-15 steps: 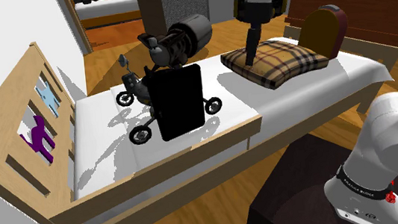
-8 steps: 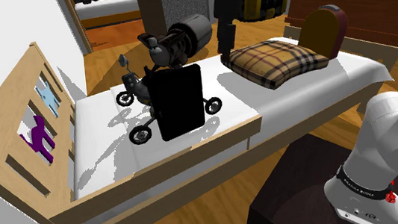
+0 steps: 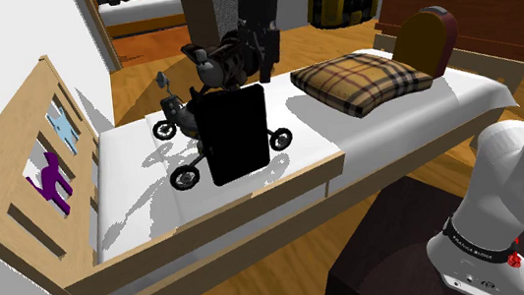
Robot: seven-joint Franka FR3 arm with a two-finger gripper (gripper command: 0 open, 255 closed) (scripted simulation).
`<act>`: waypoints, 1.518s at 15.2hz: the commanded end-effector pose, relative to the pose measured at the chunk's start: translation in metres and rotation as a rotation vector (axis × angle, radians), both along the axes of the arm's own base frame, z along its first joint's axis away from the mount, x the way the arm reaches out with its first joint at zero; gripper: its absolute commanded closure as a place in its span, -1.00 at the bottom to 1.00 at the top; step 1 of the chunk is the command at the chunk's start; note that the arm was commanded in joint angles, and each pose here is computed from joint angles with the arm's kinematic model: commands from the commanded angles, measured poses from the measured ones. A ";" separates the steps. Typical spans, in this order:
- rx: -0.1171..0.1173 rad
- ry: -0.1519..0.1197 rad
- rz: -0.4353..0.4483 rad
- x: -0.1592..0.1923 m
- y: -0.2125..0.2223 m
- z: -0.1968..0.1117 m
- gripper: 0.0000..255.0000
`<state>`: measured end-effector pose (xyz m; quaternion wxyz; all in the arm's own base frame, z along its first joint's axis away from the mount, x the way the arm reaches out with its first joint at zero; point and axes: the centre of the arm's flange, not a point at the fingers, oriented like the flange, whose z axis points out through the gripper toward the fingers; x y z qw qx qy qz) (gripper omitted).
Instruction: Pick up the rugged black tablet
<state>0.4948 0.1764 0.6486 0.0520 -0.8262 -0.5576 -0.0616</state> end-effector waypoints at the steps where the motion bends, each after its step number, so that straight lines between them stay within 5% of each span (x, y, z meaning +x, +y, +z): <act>1: 0.002 -0.007 0.038 0.003 0.008 -0.006 -1.00; 9: 0.001 -0.007 0.038 0.003 0.008 -0.041 -1.00; 10: 0.001 -0.007 0.038 0.003 0.008 -0.041 1.00; 23: 0.001 -0.007 0.038 0.003 0.008 -0.020 1.00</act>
